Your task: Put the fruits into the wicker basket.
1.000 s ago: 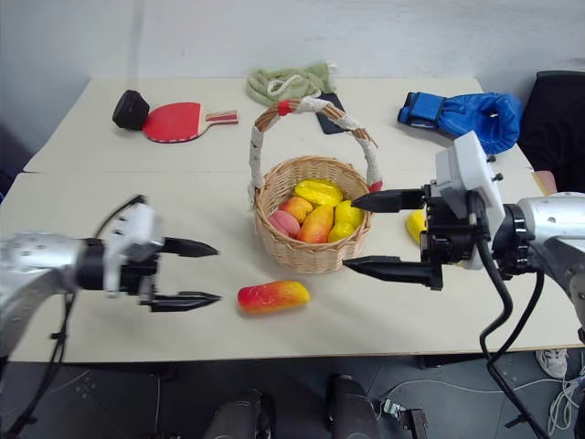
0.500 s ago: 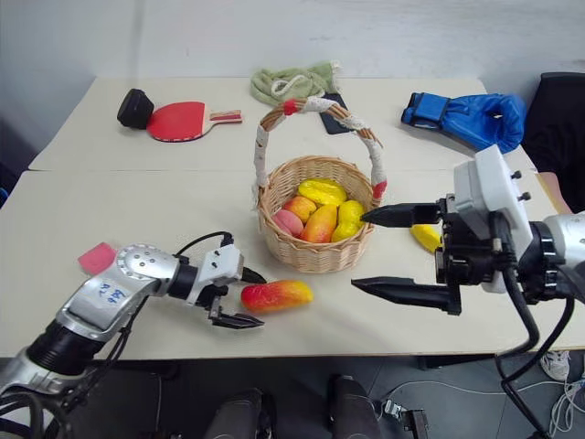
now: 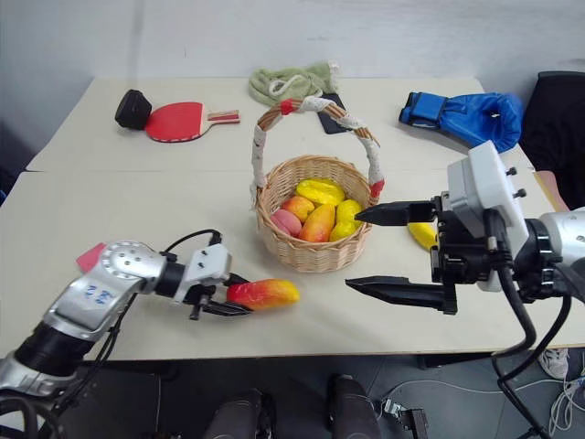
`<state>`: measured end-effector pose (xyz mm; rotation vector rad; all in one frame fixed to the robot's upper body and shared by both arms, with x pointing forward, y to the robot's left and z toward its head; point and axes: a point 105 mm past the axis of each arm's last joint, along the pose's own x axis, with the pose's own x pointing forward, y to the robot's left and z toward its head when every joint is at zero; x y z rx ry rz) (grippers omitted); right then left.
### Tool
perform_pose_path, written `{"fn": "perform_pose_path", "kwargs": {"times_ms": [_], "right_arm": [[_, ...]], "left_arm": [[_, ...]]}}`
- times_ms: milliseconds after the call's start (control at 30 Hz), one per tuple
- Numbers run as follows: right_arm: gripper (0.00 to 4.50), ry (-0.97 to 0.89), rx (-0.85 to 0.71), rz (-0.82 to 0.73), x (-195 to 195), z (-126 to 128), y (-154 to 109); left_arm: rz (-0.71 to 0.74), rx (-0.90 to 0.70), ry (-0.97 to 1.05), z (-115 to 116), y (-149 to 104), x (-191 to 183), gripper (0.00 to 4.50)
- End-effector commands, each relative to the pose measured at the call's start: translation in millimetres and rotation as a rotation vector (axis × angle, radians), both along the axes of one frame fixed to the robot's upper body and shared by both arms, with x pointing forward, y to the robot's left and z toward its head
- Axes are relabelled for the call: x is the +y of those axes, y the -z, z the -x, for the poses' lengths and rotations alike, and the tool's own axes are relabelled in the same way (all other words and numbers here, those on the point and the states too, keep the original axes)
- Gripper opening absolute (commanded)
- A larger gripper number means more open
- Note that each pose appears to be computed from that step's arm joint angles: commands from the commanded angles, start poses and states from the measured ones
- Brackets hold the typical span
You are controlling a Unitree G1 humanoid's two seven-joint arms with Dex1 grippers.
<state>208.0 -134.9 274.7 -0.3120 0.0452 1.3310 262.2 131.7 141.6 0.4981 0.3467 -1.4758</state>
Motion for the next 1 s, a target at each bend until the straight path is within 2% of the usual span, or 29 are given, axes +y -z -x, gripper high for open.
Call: {"fn": "perform_pose_path", "kwargs": {"times_ms": [33,133,267,433,700,767,833,967,1000], "right_arm": [[4.5,-0.007,-0.02,0.002,0,1,-4],[4.5,-0.004,-0.022,-0.004,0,-1,-4],[4.5,-0.003,-0.028,-0.012,2,-2,-4],[4.5,0.017,-0.041,-0.021,1,-5,-3],[4.5,0.057,-0.054,-0.05,1,-10,2],[4.5,0.058,-0.056,-0.044,1,-9,5],[4.5,0.067,-0.066,-0.046,1,-11,3],[4.5,0.119,-0.049,-0.052,-6,-13,7],[4.5,0.129,-0.044,-0.049,-7,-13,9]], "left_arm": [[0.153,-0.032,0.076,15,-53,-2,1.88],[0.231,-0.078,0.012,-1,-85,-9,1.88],[0.136,-0.183,-0.222,-51,-88,-21,1.88],[0.225,-0.172,-0.305,-79,-106,-58,1.88],[0.254,-0.155,-0.285,-88,-113,-90,1.88],[0.229,-0.174,-0.3,-93,-111,-89,2.59],[0.215,-0.187,-0.292,-93,-113,-86,3.1],[0.223,-0.127,-0.253,-79,-107,-73,4.4],[0.22,-0.112,-0.244,-75,-104,-70,4.46]]}}
